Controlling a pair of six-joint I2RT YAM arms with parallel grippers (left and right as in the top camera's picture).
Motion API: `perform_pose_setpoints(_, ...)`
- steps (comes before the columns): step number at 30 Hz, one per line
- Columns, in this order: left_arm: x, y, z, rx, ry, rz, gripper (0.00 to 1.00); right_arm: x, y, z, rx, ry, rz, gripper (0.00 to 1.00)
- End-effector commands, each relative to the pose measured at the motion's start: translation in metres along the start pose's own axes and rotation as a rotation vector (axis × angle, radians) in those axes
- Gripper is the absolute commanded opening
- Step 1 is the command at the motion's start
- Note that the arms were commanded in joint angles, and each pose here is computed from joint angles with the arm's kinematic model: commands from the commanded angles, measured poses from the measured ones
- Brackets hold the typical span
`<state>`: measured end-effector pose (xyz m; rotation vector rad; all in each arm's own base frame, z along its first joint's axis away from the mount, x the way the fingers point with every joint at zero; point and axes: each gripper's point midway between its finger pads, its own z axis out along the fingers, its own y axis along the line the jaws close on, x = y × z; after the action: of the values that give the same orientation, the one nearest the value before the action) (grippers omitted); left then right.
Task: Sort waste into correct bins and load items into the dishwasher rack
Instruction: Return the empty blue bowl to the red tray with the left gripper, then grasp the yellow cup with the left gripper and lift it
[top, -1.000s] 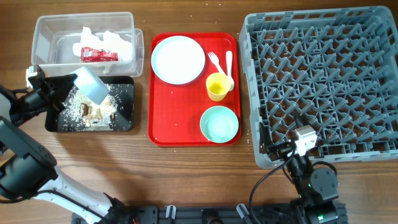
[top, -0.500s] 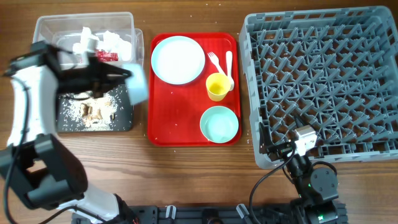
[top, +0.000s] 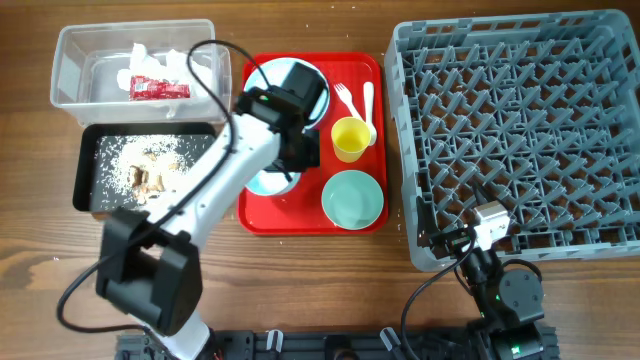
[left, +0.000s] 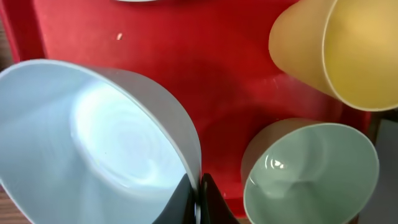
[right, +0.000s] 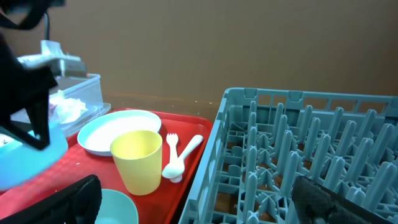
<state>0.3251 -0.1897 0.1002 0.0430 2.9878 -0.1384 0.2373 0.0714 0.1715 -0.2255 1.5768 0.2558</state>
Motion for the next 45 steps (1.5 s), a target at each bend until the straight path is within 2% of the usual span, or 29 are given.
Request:
perform_pose_setpoints(1,0.001,-0.008,0.023,-0.059,0.01,0.019,0.04,0.0,0.001,0.0,-0.006,-0.003,0.006,1.0)
perform_pose_setpoints(4,0.004,-0.014,0.027,-0.06,0.018,0.036,0.05,0.0,0.001,0.0,-0.006,-0.003,0.006,1.0)
perform_pose_setpoints(6,0.003,-0.017,0.027,-0.047,0.013,0.037,0.13,0.0,0.001,0.0,-0.006,-0.003,0.005,1.0)
perform_pose_setpoints(7,0.003,-0.018,0.028,-0.039,0.014,0.037,0.2,0.0,0.001,0.0,-0.006,-0.003,0.005,1.0)
perform_pose_setpoints(8,0.003,-0.02,0.028,-0.027,0.016,0.037,0.32,0.0,0.001,0.0,-0.006,-0.003,0.005,1.0)
perform_pose_setpoints(11,0.001,-0.029,0.026,0.015,0.009,0.036,0.5,0.0,0.001,0.0,-0.006,-0.003,0.005,1.0)
perform_pose_setpoints(19,-0.038,-0.036,-0.016,0.085,-0.117,0.004,0.77,0.0,0.001,0.0,-0.006,-0.003,0.006,1.0)
perform_pose_setpoints(23,-0.057,-0.004,-0.017,0.073,-0.138,-0.082,0.79,0.0,0.001,0.0,-0.006,-0.003,0.005,1.0)
perform_pose_setpoints(27,-0.057,0.013,-0.017,0.116,-0.085,-0.144,0.79,0.0,0.001,0.0,-0.006,-0.003,0.005,1.0)
perform_pose_setpoints(30,-0.057,0.017,-0.017,0.111,-0.081,-0.152,0.83,0.0,0.001,0.0,-0.006,-0.003,0.006,1.0)
perform_pose_setpoints(37,-0.06,0.008,-0.018,0.128,-0.102,-0.134,0.9,0.0,0.001,0.0,-0.006,-0.003,0.006,1.0)
perform_pose_setpoints(40,-0.072,-0.024,-0.025,0.293,-0.139,-0.02,0.89,0.0,0.001,0.0,-0.006,-0.003,0.006,1.0)
perform_pose_setpoints(43,-0.086,-0.036,-0.025,0.353,-0.188,0.012,0.9,0.0,0.001,0.0,-0.006,-0.003,0.006,1.0)
perform_pose_setpoints(45,-0.083,-0.043,-0.015,0.385,-0.148,0.019,0.91,0.0,0.001,0.0,-0.006,-0.003,0.006,1.0)
